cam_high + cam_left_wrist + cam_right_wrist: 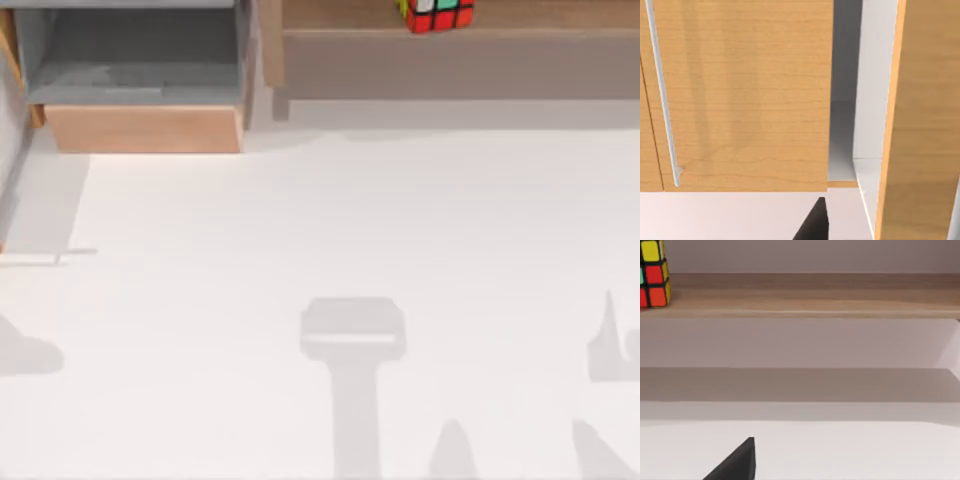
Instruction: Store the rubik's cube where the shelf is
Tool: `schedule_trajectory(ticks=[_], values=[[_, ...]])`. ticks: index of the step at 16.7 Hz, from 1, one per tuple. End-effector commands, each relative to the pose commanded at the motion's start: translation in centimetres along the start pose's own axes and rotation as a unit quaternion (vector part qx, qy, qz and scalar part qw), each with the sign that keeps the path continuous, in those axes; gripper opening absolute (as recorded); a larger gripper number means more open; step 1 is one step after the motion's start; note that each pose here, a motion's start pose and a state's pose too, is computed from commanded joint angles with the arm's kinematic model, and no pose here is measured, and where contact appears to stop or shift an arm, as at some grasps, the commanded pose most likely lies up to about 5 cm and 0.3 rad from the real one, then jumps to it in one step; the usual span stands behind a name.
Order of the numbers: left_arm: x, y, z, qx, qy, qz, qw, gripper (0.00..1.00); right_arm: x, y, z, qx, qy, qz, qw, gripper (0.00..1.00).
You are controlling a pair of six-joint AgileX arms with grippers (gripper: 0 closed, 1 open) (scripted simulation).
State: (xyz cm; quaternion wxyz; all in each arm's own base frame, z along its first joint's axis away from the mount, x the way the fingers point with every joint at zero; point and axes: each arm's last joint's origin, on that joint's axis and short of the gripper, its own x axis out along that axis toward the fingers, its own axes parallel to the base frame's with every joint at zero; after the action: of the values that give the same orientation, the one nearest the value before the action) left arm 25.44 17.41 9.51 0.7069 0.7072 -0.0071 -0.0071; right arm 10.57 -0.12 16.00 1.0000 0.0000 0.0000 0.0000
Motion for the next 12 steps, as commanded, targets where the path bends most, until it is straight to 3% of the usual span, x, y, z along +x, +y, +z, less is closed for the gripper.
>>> schedule_trajectory(ticks=[5, 12], values=[[0.0, 0.0, 0.0, 0.0, 0.0, 0.0, 1.0, 0.02, 0.0, 0.0, 0.0, 0.0, 0.0, 0.0, 1.0, 1.0], [0.0, 0.0, 0.0, 0.0, 0.0, 0.0, 1.0, 0.0, 0.0, 0.0, 0.0, 0.0, 0.0, 0.0, 1.0, 1.0]])
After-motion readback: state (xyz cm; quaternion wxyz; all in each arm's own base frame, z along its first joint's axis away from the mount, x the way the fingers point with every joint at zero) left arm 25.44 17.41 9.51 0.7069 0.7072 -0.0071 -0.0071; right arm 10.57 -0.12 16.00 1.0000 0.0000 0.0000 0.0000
